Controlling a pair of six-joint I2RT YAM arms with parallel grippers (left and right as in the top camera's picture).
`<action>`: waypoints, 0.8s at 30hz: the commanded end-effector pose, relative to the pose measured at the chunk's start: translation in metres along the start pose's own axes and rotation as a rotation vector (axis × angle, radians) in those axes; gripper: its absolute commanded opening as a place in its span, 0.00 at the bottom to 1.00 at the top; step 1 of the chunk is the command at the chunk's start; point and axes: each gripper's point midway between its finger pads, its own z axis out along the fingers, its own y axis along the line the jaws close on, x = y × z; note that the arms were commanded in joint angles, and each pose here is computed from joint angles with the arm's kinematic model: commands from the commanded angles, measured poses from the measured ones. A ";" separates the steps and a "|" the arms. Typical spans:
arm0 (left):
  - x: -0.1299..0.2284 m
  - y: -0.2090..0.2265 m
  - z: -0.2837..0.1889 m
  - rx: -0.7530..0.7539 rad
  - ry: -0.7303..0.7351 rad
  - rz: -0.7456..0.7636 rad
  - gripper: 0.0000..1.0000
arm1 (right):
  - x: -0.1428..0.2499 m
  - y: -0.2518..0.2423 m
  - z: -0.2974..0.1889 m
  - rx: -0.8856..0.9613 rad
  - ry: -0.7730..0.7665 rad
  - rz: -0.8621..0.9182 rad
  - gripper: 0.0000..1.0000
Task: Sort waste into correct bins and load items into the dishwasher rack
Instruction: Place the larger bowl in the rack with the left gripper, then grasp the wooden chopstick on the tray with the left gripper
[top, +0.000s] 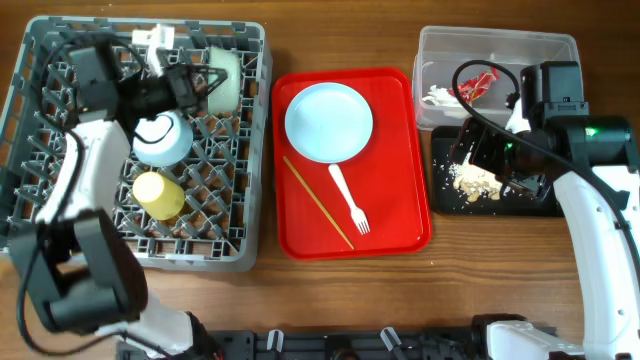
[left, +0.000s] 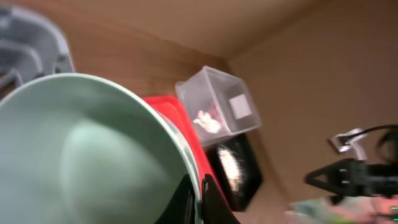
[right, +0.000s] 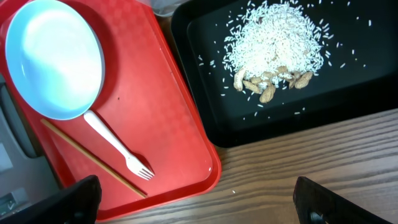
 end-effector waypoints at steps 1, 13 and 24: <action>0.011 0.028 -0.016 0.163 0.022 -0.200 0.04 | -0.004 0.002 -0.006 -0.013 -0.020 -0.003 1.00; -0.029 0.071 -0.134 0.015 -0.256 -0.233 1.00 | -0.003 0.002 -0.006 -0.011 -0.016 -0.004 1.00; 0.070 0.010 -0.048 -0.819 0.036 -0.255 1.00 | -0.003 0.002 -0.006 -0.011 -0.016 -0.006 1.00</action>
